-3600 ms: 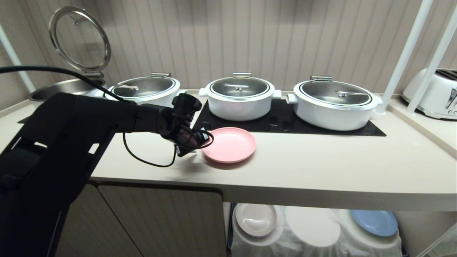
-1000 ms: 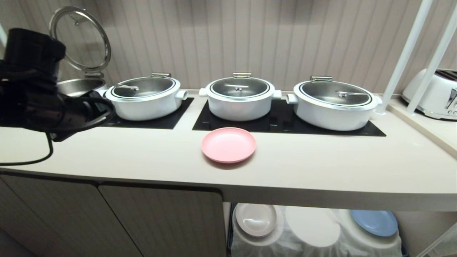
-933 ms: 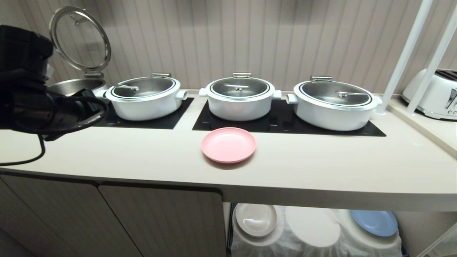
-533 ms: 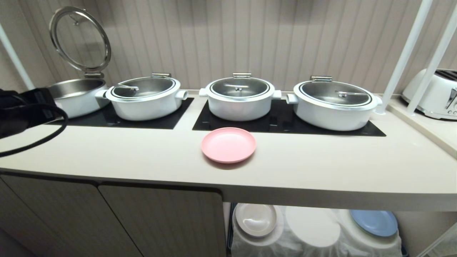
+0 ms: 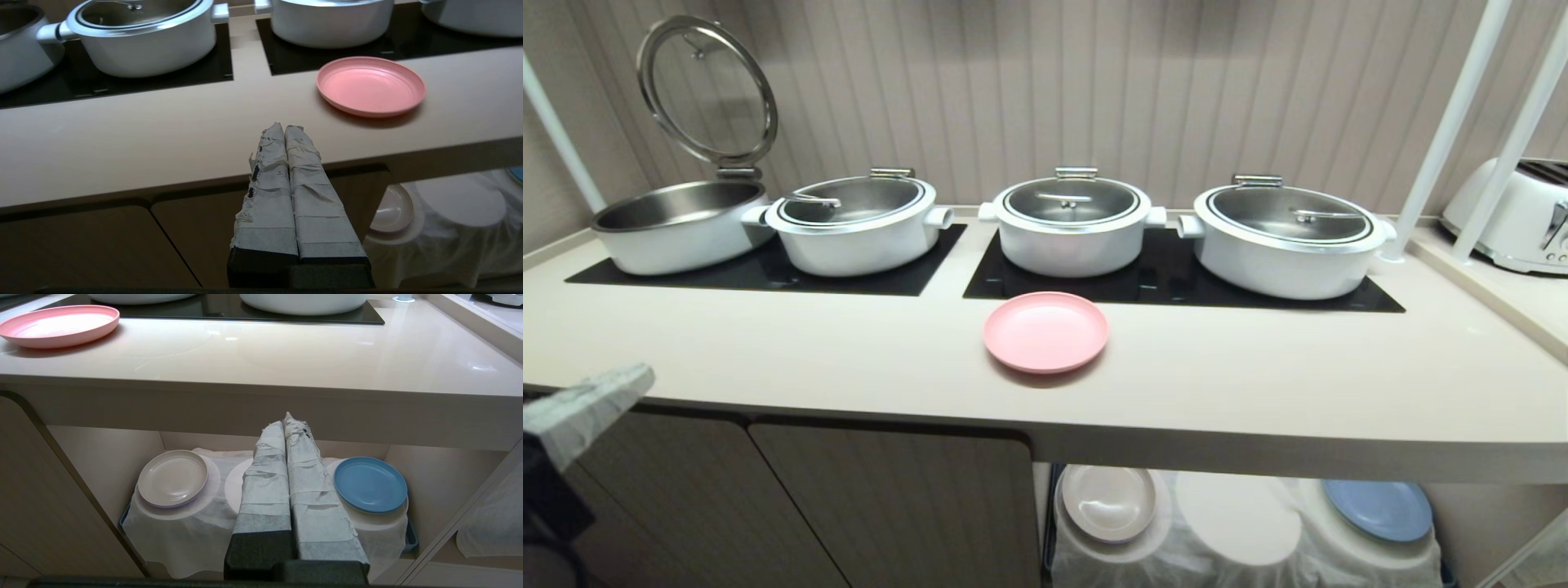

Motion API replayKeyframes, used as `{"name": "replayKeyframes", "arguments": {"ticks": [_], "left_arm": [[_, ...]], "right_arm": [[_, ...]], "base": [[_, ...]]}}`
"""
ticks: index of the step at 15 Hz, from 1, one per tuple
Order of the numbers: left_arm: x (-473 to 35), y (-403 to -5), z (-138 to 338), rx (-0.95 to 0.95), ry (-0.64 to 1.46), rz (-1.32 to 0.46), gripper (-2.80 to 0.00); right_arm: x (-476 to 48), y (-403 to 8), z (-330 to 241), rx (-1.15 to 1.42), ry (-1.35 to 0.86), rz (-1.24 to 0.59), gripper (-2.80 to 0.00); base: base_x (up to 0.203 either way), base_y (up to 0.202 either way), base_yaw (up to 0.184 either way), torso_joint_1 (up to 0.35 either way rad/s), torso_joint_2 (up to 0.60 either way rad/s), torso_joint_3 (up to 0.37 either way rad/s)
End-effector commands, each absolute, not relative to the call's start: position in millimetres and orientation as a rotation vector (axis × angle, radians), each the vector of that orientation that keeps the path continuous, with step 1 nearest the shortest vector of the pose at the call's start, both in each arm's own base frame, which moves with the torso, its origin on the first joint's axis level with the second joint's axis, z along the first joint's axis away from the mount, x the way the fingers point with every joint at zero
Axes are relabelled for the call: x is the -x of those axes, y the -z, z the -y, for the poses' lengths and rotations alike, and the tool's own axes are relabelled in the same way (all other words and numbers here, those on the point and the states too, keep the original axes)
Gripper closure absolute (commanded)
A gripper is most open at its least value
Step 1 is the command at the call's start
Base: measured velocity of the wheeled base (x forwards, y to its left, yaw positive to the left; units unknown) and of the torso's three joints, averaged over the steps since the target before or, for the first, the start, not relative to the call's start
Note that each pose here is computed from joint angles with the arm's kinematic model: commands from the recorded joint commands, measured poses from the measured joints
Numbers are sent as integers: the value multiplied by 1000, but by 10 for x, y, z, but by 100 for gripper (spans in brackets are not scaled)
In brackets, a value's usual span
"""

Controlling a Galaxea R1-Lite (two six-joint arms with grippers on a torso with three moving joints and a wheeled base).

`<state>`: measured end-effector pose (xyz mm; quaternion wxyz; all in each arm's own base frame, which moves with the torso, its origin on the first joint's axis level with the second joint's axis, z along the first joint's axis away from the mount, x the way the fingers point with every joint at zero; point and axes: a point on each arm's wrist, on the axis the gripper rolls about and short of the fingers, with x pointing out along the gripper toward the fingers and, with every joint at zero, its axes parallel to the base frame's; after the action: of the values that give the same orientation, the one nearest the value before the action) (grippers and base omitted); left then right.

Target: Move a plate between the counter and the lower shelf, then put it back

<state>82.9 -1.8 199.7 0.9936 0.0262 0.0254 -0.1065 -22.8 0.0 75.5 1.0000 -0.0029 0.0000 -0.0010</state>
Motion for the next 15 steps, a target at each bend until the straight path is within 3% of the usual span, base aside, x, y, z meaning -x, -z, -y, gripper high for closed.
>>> {"name": "replayKeyframes", "arguments": {"ticks": [1, 5, 9, 15], "left_arm": [[-445, -1737, 50, -77, 251, 26, 0], [-80, -1348, 62, -91, 284, 82, 0], [106, -1027, 37, -91, 183, 86, 0], [232, -845, 9, -86, 38, 89, 0]], "right_arm": [[228, -755, 0, 6, 2, 0, 0], [228, -755, 0, 8, 2, 0, 0], [228, -755, 0, 6, 2, 0, 0], [228, -755, 0, 6, 2, 0, 0]], "base": [[0, 0, 0, 0, 0, 0], [0, 0, 0, 0, 0, 0], [0, 0, 0, 0, 0, 0], [0, 0, 0, 0, 0, 0]]}}
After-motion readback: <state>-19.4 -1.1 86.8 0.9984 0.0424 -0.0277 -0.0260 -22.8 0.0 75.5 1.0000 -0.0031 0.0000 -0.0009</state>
